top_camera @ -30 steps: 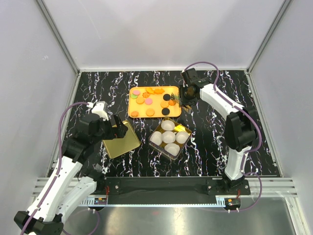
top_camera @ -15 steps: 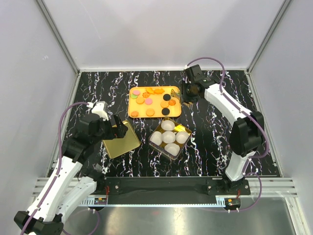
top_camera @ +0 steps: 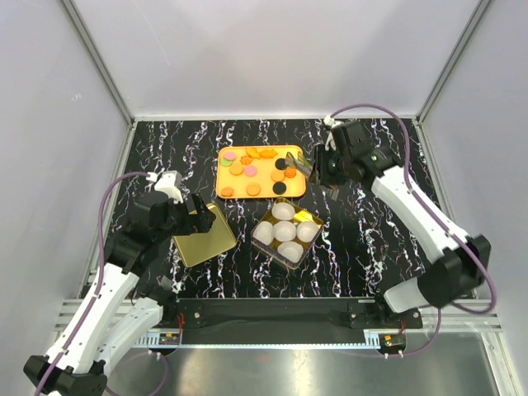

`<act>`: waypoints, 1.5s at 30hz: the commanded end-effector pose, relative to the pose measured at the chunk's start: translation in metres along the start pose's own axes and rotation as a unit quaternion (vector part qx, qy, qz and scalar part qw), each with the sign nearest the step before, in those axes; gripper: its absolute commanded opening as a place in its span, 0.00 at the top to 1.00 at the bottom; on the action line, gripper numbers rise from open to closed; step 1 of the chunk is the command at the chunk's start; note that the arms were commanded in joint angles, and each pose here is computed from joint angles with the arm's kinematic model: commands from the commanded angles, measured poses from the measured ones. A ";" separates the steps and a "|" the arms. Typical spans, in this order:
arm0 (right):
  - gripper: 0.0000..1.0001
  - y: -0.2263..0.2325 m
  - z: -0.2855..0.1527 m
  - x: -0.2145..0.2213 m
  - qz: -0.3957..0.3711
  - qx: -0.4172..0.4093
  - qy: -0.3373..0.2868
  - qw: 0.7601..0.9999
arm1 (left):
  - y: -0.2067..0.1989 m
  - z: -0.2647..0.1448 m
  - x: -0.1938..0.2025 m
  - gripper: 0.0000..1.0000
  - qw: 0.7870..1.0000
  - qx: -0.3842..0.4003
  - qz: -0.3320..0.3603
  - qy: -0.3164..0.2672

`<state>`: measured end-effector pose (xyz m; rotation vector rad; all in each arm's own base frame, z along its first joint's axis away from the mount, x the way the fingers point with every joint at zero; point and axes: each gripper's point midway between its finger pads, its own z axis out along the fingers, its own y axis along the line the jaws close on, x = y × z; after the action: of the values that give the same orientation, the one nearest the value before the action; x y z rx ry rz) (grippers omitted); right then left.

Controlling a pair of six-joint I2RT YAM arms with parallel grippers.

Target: Pack the cookies

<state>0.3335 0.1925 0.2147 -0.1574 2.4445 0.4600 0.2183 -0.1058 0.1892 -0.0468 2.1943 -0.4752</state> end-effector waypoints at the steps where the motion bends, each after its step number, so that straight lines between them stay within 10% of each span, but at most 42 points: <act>1: 0.63 0.024 -0.034 0.017 -0.005 -0.043 -0.007 0.999 | 0.000 0.002 -0.005 0.01 1.000 -0.003 -0.001 -0.012; 17: 0.63 0.043 -0.048 0.106 -0.024 -0.069 0.052 0.996 | 0.003 0.004 -0.003 0.01 1.000 -0.010 -0.003 -0.005; 45: 0.52 0.035 -0.010 0.115 -0.025 -0.034 0.061 0.997 | 0.003 0.003 -0.004 0.01 1.000 -0.010 -0.003 -0.007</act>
<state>0.2212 0.2159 0.1539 -0.2910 2.5949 0.5171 0.2196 -0.1053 0.1859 -0.0513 2.2082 -0.4652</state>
